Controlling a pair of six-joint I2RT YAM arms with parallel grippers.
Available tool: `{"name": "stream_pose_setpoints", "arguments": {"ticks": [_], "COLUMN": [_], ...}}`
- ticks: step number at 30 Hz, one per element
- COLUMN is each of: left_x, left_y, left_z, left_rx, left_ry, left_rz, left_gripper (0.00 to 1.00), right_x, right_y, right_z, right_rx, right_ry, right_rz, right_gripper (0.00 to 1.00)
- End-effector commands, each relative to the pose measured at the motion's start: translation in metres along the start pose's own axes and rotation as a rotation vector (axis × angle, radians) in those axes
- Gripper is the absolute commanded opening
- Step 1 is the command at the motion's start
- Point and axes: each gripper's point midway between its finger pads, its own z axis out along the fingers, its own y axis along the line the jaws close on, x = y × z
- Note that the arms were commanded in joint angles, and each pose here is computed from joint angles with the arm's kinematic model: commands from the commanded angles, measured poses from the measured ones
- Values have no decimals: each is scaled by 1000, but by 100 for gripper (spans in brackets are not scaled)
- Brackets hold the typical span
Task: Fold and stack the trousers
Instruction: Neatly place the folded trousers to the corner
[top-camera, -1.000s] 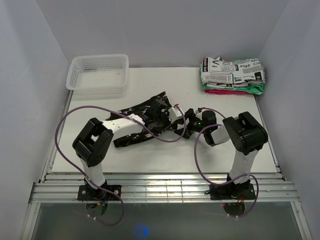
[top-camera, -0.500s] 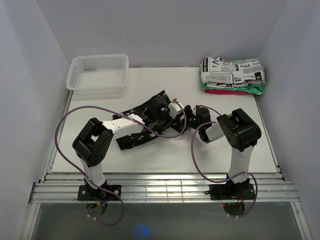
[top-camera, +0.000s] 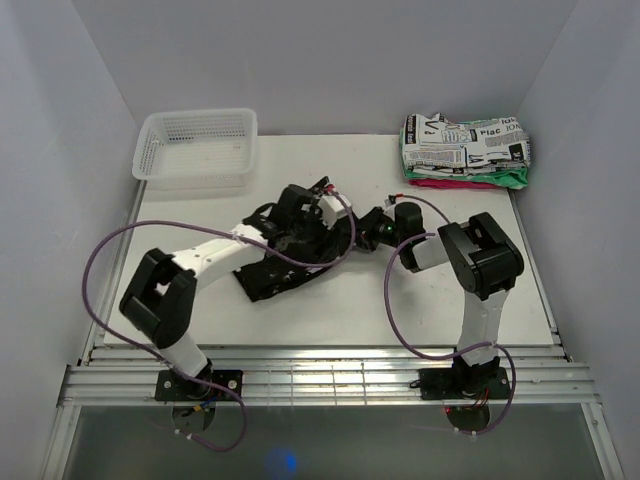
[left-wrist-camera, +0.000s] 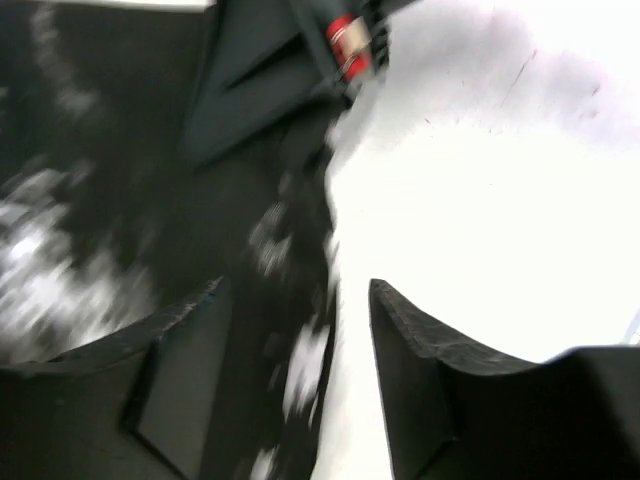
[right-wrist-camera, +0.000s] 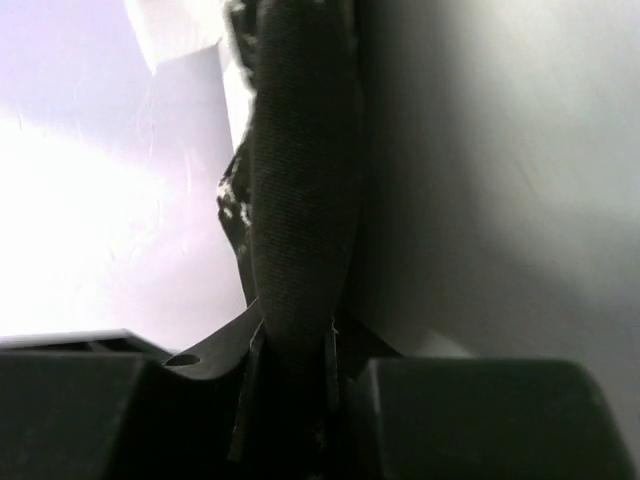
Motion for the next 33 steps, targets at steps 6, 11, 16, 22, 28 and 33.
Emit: {"name": "stream_pose_setpoints", "arguments": {"ticks": [6,11,16,22,28,33], "left_x": [-11,2,3,-1,6,11], "left_y": [42,62,69,70,67,64], "left_z": [-111,-121,-117,-116,-117,-117], "left_rx": [-134,-200,-210,-207,-208,-206], "left_ry": [-115,-107,-95,-98,-93,-92], "left_rz": [-100,-126,-122,-119,-126,-132], "left_gripper": [74,74,75,75,74,74], "right_x": [-88,-141,-190,-242,-279,-298], "right_y": [114,132,187,229,263,279], "right_z": [-14,-18,-32,-45,-54,-62], "right_rx": [-156,-39,-11,13,24,38], "right_ry": [-19,-97,-245,-372,-433,-492], "right_rz": [-767,-1157,-1376,-1499,-1586,-1600], "right_gripper": [8,8,8,8,8,8]}}
